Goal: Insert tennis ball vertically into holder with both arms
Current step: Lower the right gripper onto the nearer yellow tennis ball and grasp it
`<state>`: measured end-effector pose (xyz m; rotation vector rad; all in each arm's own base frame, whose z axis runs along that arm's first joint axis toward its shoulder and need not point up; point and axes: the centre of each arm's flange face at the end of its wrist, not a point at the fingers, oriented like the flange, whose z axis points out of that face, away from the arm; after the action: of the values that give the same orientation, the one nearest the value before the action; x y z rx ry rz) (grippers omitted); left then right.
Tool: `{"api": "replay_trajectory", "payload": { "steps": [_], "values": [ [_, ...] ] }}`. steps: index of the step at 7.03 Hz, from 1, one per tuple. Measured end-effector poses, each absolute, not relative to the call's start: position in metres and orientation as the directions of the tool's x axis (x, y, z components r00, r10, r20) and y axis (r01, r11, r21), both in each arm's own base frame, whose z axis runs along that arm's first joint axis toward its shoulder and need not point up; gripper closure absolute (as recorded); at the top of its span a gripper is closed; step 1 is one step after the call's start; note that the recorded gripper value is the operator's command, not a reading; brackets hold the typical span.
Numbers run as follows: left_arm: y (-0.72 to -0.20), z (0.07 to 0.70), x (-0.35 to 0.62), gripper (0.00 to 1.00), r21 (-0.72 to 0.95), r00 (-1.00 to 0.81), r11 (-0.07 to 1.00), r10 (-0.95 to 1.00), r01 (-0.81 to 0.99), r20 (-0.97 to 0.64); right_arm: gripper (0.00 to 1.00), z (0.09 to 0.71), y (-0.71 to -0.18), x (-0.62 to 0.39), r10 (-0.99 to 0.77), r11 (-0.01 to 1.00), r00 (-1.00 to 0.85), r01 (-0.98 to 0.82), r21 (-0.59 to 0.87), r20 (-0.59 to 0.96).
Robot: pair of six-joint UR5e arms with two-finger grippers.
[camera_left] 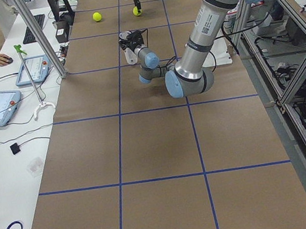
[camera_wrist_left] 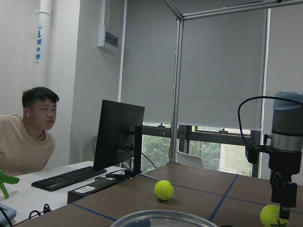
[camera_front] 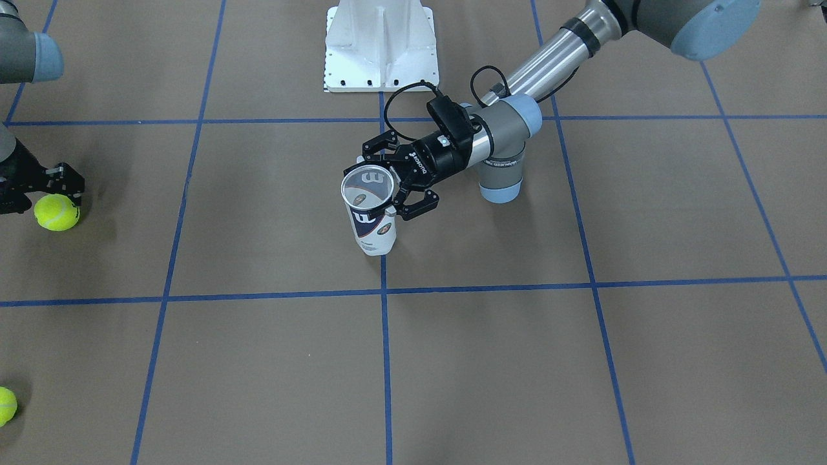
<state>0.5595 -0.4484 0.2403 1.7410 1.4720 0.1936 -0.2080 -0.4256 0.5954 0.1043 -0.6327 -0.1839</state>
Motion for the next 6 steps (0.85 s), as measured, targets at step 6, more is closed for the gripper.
{"api": "replay_trajectory", "payload": {
  "steps": [6],
  "values": [
    [-0.447, 0.241, 0.561, 0.22, 0.663, 0.301, 0.03, 0.875, 0.748, -0.38, 1.0, 0.553, -0.43, -0.205, -0.183, 0.983, 0.737, 0.113, 0.147, 0.65]
  ]
}}
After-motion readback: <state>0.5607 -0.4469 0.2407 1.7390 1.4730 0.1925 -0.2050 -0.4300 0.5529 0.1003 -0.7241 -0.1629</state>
